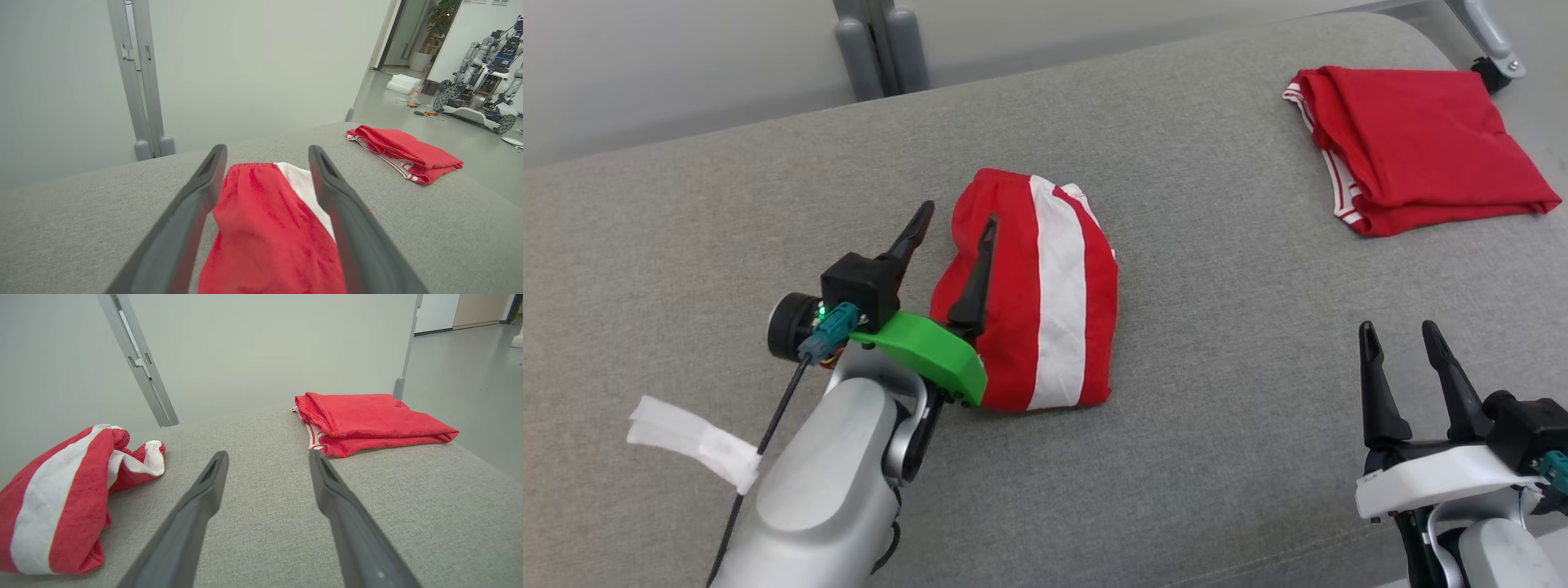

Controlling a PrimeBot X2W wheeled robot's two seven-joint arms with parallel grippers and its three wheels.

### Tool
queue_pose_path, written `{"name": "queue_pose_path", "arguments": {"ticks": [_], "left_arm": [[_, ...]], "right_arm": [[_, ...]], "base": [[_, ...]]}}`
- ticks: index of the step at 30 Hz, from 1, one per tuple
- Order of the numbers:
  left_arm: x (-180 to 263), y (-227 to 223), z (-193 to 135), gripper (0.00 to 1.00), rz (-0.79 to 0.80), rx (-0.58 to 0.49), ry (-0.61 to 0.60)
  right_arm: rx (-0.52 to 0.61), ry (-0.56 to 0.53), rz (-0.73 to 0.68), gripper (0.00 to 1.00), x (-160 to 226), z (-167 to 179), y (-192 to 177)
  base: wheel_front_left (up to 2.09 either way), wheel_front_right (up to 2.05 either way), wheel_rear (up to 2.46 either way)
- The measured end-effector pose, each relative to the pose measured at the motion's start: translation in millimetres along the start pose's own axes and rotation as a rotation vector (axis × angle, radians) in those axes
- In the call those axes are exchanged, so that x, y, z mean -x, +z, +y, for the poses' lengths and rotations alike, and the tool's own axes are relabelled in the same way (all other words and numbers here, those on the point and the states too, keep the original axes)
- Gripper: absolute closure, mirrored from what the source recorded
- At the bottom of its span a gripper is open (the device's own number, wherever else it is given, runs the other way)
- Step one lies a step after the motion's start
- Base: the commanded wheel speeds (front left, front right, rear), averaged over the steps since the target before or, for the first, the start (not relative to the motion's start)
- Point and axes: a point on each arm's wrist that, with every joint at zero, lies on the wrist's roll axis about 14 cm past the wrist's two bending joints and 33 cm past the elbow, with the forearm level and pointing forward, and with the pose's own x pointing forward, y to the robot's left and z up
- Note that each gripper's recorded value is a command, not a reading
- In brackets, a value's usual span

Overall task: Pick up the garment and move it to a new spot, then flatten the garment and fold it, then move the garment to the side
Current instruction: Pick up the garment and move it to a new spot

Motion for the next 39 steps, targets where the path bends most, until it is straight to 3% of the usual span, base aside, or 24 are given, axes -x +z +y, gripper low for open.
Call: {"name": "queue_pose_path", "arguments": {"ticks": [7,14,25,39], "left_arm": [[42,35,60,0.0,-0.094,-0.077,0.182],[111,40,105,0.0,-0.116,-0.104,0.363],[196,37,130,0.0,-0.13,-0.104,0.545],[213,31,125,0.0,-0.134,-0.101,0.558]], "right_arm": [[-0.004,0.067,-0.005,0.0,-3,20,1],[-0.009,0.141,-0.02,0.0,-7,42,4],[-0.015,0.21,-0.041,0.0,-6,65,11],[-0.025,0.235,-0.019,0.0,-1,74,4]], "base": [[0.0,0.0,0.0],[0.0,0.0,0.0],[0.0,0.0,0.0],[0.0,0.0,0.0]]}}
